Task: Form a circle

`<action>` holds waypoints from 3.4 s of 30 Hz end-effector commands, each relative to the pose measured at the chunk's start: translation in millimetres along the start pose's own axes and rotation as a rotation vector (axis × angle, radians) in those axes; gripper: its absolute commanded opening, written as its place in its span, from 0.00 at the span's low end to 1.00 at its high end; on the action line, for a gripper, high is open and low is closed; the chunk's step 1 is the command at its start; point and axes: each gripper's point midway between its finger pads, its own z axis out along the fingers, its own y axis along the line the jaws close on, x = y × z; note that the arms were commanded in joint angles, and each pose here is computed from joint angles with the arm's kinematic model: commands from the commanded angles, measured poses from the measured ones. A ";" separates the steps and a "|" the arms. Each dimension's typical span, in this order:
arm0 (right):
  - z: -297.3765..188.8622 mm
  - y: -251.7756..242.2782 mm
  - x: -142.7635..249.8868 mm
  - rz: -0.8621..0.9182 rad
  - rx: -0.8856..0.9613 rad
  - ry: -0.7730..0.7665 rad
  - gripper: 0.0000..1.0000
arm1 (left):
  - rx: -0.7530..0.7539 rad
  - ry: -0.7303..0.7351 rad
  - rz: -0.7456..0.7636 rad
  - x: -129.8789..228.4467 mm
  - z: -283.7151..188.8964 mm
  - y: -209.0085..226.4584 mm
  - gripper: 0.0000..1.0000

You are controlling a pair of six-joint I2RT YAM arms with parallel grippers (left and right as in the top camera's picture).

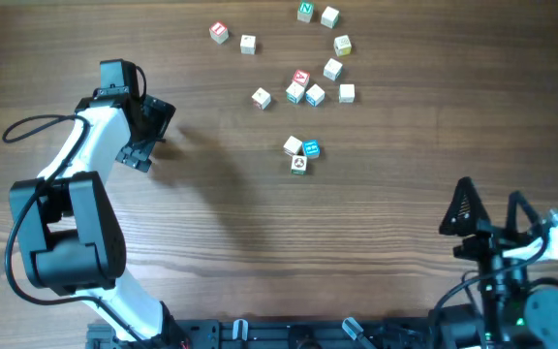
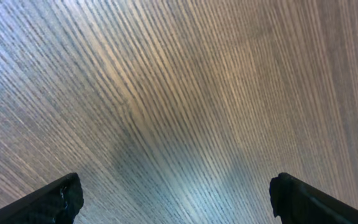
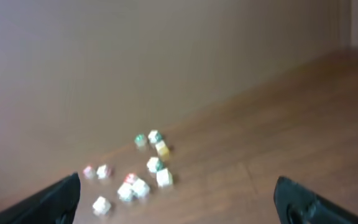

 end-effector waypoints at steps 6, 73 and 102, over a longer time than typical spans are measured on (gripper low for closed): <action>26.6 -1.4 17.5 -0.112 -0.098 -0.207 1.00 | -0.008 0.005 -0.011 0.2 4.0 1.2 1.00; 55.5 -26.9 111.4 -0.230 -0.136 -0.018 1.00 | 0.754 -0.825 0.240 46.5 -141.5 111.7 1.00; 55.5 -26.9 111.4 -0.230 -0.136 -0.018 1.00 | 0.853 -0.899 0.631 77.5 -164.9 89.7 1.00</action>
